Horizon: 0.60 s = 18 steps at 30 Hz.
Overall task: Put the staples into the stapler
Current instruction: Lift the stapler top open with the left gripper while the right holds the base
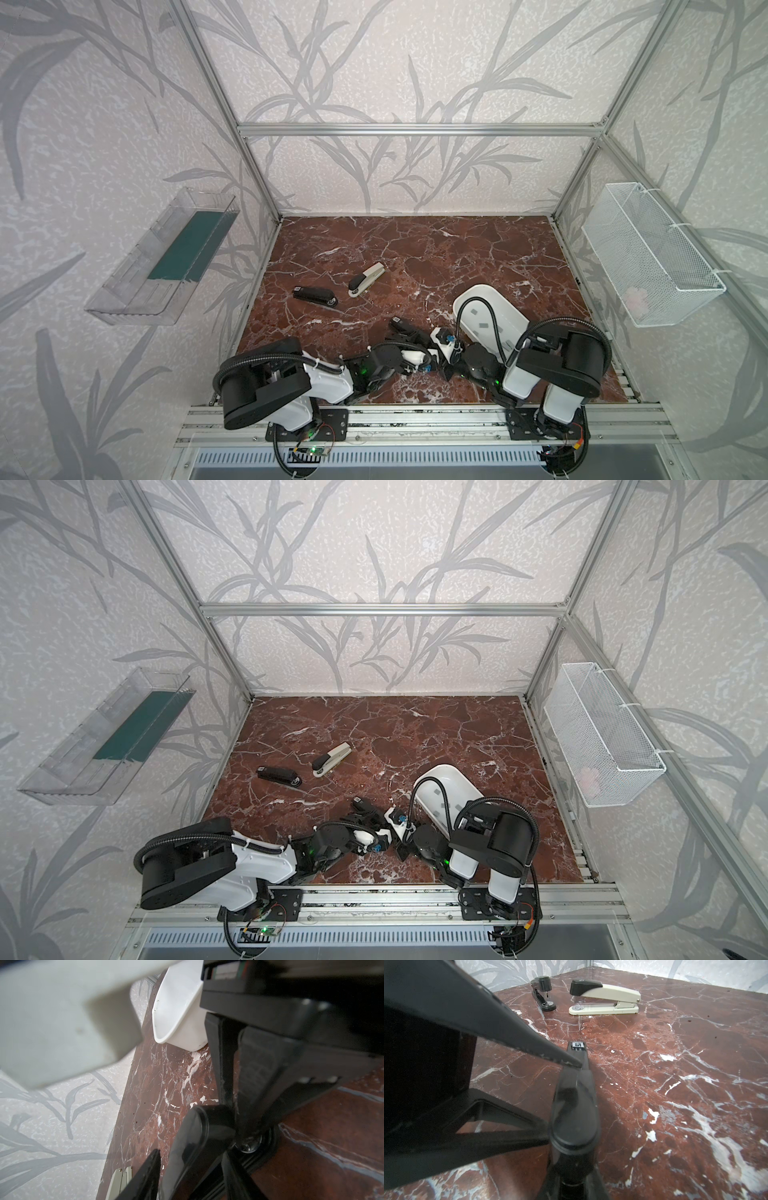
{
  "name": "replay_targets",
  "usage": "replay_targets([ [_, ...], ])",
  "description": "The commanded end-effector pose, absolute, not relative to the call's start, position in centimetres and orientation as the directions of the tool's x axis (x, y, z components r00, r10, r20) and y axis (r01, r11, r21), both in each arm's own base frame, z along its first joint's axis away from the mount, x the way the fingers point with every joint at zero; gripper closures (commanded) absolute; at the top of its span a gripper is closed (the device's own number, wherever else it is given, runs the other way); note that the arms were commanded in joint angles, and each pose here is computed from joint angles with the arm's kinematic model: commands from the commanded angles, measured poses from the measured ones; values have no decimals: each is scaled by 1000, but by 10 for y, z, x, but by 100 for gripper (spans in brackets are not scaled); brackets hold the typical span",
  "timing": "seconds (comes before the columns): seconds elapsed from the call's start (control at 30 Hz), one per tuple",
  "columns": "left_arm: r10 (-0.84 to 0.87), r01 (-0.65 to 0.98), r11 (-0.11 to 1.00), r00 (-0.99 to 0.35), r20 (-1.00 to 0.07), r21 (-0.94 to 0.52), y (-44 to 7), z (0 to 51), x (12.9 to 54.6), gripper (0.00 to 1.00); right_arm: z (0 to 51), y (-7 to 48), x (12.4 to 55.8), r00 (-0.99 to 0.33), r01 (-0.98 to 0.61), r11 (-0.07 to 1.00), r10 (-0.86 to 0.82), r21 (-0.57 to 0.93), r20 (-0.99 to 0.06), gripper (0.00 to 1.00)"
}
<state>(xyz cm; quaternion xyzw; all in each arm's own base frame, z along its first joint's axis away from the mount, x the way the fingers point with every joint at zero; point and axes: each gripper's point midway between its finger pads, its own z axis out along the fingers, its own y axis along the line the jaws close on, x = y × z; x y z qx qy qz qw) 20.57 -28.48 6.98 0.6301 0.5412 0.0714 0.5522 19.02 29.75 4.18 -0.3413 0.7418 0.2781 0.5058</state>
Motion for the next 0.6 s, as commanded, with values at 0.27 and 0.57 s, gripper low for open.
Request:
replay_targets([
  [0.27,696,593,227,457,-554,773,-305,85,205,52,54,314,190,-240,-807,582,-177,95,-955,100],
  [0.57,679,542,314,445,-584,779,-309,107,217,51,44,313,187,-243,-807,586,-207,78,-948,100],
])
